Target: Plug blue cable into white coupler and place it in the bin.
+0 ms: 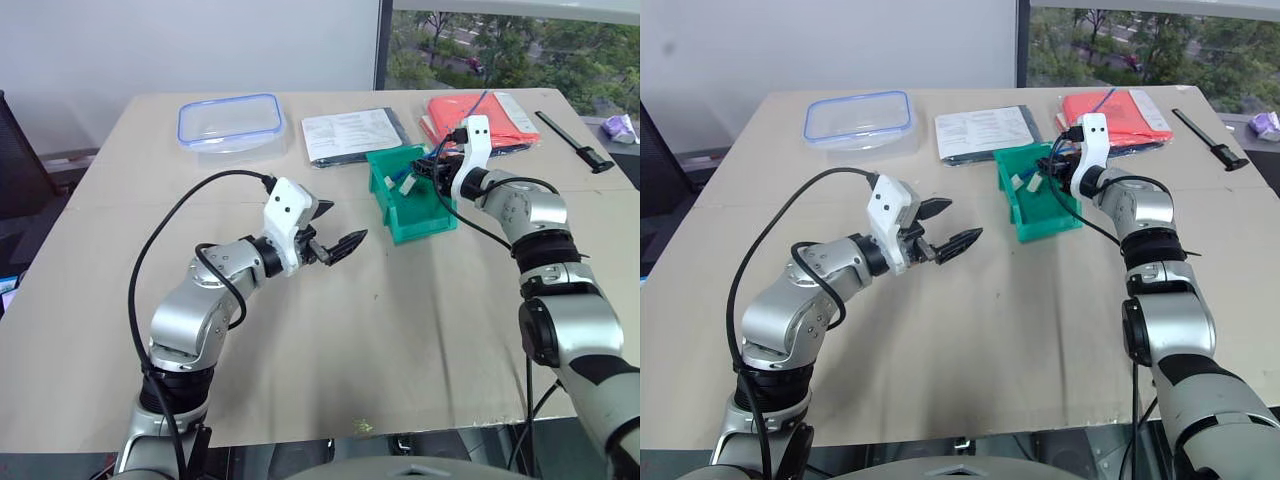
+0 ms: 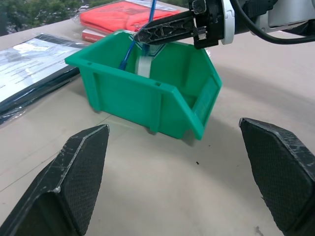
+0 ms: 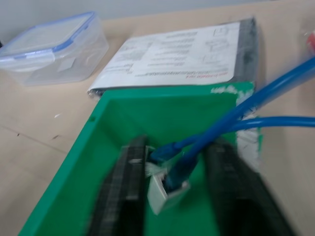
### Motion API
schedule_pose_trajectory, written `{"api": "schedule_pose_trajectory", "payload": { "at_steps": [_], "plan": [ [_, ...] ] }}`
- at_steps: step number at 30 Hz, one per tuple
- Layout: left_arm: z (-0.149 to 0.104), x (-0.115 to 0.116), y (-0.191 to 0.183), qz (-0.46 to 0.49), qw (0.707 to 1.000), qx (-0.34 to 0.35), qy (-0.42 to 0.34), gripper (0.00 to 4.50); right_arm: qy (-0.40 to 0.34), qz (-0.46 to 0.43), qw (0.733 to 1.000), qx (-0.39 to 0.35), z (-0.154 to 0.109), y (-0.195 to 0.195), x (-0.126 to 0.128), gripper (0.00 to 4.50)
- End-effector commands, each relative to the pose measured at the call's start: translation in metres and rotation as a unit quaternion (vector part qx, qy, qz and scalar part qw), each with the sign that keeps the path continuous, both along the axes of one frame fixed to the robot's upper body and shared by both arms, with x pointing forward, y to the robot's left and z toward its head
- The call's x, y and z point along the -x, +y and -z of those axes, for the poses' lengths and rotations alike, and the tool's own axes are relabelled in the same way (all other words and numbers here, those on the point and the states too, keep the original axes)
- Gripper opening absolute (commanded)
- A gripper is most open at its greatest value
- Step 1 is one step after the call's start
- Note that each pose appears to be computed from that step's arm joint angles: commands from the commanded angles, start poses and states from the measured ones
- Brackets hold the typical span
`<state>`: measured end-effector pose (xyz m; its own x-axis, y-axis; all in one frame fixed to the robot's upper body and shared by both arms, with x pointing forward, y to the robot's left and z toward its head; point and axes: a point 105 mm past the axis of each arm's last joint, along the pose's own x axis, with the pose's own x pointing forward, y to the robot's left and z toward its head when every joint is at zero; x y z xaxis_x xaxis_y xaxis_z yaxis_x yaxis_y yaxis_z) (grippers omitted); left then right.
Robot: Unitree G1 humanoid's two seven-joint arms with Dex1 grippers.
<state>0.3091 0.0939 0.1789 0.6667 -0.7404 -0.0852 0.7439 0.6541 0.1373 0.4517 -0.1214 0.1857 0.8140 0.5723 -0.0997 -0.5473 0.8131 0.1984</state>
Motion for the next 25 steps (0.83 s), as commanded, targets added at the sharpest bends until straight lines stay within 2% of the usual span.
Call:
{"api": "schedule_pose_trajectory", "payload": {
  "at_steps": [1, 3, 4, 8, 12, 15, 18, 21, 25],
  "plan": [
    [-0.014, 0.002, -0.002, 0.004, 1.000, 0.007, -0.025, 4.37, -0.070, 0.017, 0.997, -0.014, -0.040, -0.014, 0.001, 3.08],
    [-0.014, 0.003, -0.001, 0.005, 1.000, 0.008, -0.023, 4.37, -0.085, 0.009, 0.996, 0.000, -0.045, -0.021, 0.014, 4.16],
    [-0.013, 0.004, -0.001, 0.008, 1.000, 0.009, -0.021, 4.37, -0.085, 0.003, 0.996, -0.001, -0.044, -0.025, 0.023, 4.44],
    [-0.006, 0.008, 0.003, 0.004, 1.000, -0.004, -0.027, 4.37, -0.099, -0.025, 0.995, 0.003, -0.029, -0.038, 0.071, 4.44],
    [0.003, 0.012, 0.017, -0.037, 0.998, 0.009, -0.045, 4.37, -0.114, -0.044, 0.991, 0.060, 0.010, -0.056, 0.114, 4.44],
    [0.027, 0.023, 0.036, -0.069, 0.997, -0.001, -0.041, 4.37, -0.118, -0.068, 0.988, 0.078, 0.046, -0.074, 0.143, 4.44],
    [0.060, 0.042, 0.052, -0.089, 0.996, -0.028, -0.016, 4.37, -0.069, -0.126, 0.984, 0.108, 0.081, -0.078, 0.173, 4.44],
    [0.085, 0.062, 0.066, -0.113, 0.993, -0.045, -0.009, 4.43, -0.056, -0.149, 0.979, 0.127, 0.099, -0.086, 0.189, 4.50],
    [0.103, 0.073, 0.073, -0.128, 0.989, -0.072, -0.011, 4.43, -0.078, -0.140, 0.978, 0.136, 0.105, -0.093, 0.191, 4.50]
  ]
}}
